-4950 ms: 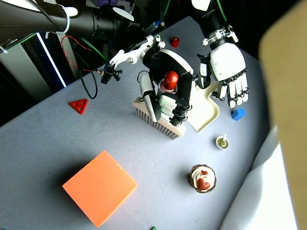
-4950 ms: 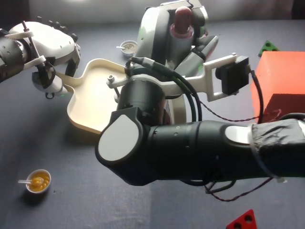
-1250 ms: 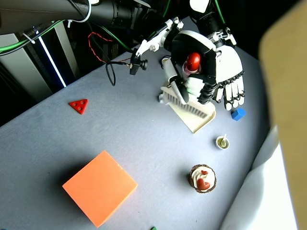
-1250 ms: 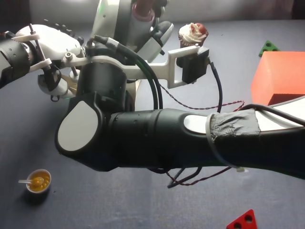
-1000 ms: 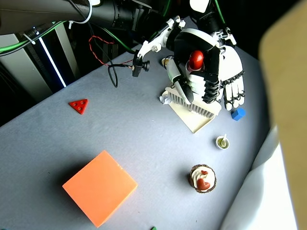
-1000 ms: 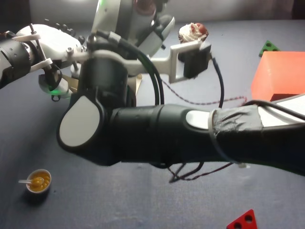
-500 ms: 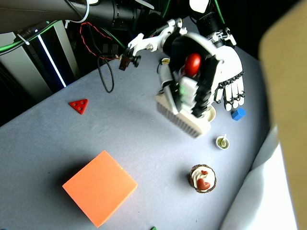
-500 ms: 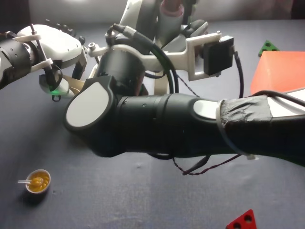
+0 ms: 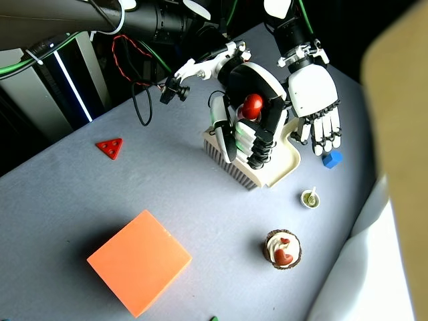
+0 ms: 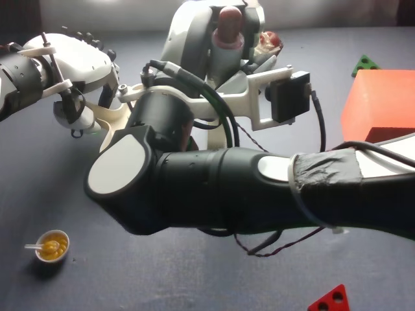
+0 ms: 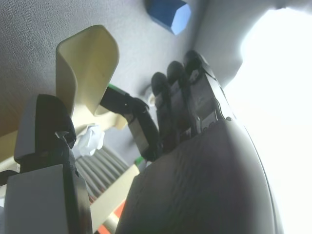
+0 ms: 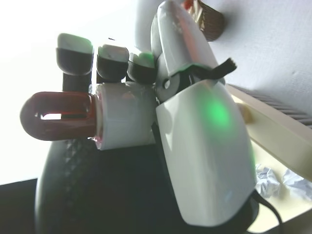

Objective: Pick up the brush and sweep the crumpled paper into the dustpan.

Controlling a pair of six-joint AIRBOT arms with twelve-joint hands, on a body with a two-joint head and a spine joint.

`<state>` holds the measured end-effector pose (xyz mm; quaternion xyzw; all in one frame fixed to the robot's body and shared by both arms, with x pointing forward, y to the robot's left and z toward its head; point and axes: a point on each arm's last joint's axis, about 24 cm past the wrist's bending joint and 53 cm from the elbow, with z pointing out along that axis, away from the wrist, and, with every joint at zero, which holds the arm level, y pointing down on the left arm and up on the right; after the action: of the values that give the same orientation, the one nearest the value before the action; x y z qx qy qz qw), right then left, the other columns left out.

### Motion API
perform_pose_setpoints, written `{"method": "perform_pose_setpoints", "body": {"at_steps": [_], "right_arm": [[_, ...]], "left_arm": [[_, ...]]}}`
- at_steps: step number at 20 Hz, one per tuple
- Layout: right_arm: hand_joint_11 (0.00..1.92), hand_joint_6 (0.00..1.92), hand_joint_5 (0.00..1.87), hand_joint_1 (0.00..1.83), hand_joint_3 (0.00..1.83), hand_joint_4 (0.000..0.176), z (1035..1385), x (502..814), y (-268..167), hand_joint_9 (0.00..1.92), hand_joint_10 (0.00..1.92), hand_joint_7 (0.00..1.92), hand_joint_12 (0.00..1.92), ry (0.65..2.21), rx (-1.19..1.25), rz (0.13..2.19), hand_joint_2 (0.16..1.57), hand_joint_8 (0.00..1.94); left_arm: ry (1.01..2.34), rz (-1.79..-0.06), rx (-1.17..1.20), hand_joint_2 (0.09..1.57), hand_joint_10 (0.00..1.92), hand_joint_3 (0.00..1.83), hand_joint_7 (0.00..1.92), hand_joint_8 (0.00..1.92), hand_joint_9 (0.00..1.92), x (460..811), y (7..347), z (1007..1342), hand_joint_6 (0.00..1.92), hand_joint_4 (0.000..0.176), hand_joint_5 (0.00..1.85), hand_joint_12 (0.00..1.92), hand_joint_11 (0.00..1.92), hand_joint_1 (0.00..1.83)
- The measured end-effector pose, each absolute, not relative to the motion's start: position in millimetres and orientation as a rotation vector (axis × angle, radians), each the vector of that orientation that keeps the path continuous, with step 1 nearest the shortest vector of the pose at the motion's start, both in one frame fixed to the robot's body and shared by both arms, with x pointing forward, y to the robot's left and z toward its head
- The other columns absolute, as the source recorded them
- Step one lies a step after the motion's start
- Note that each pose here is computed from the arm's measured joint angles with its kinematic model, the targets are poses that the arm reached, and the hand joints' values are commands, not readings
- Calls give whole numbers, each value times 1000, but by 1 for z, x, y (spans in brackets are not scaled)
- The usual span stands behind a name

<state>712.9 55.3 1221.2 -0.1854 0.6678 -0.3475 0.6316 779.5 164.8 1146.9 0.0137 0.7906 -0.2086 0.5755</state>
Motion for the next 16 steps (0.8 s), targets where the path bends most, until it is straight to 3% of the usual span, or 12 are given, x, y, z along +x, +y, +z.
{"method": "perform_pose_setpoints", "body": {"at_steps": [5, 11, 16], "right_arm": [[879, 1921, 1002, 1265, 7, 0, 1231, 708, 80, 987, 1921, 1051, 1921, 1474, -437, -740, 1255, 1941], [966, 1921, 1009, 1352, 0, 0, 1229, 720, 74, 1018, 1921, 1053, 1921, 1487, -390, -734, 1225, 1941], [969, 1921, 1033, 1317, 0, 0, 1230, 714, 91, 1019, 1921, 1068, 1921, 1482, -382, -667, 1226, 1941]], "left_arm": [[1851, -489, 32, 1152, 0, 2, 288, 0, 214, 780, 165, 1147, 1088, 0, 911, 20, 195, 1084], [1851, -487, 24, 1158, 4, 0, 322, 4, 218, 781, 167, 1147, 1103, 0, 900, 28, 203, 1093], [1855, -495, 16, 1169, 3, 0, 298, 3, 198, 779, 169, 1148, 1136, 0, 880, 29, 195, 1073]]}}
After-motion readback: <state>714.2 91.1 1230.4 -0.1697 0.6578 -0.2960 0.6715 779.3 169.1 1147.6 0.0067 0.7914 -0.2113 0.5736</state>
